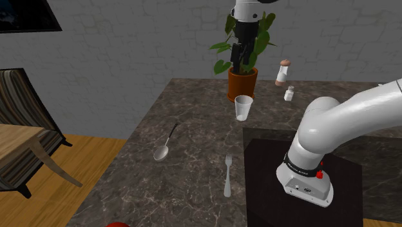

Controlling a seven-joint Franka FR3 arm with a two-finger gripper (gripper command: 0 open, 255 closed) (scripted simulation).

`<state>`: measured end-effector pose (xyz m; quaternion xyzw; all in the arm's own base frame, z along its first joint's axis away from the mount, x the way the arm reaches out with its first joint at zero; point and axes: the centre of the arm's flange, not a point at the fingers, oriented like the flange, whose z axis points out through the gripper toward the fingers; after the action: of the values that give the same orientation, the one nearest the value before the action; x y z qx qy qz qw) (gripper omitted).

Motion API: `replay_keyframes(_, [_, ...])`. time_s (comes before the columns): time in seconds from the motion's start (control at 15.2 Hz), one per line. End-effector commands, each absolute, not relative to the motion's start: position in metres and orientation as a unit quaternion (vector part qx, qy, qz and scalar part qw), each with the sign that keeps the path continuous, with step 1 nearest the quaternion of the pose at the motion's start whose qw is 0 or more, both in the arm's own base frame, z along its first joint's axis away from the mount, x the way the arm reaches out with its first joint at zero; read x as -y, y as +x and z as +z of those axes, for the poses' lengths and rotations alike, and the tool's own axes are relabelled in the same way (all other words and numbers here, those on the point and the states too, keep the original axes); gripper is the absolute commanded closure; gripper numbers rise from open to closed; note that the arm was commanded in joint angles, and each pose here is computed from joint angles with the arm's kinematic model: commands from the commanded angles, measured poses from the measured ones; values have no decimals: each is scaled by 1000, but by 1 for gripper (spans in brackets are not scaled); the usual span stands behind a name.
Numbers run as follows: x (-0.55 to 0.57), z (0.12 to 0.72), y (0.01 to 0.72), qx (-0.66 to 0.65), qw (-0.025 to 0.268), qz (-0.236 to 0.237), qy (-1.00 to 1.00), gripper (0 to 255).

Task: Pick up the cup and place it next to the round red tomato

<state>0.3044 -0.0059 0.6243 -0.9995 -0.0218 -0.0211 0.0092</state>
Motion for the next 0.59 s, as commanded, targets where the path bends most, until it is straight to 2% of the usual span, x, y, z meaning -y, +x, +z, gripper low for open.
replay_keyframes(0.0, [6,624,304,22,9,-21,-999,0])
replay_keyframes(0.53, [83,547,324,9,32,-5,-999,0])
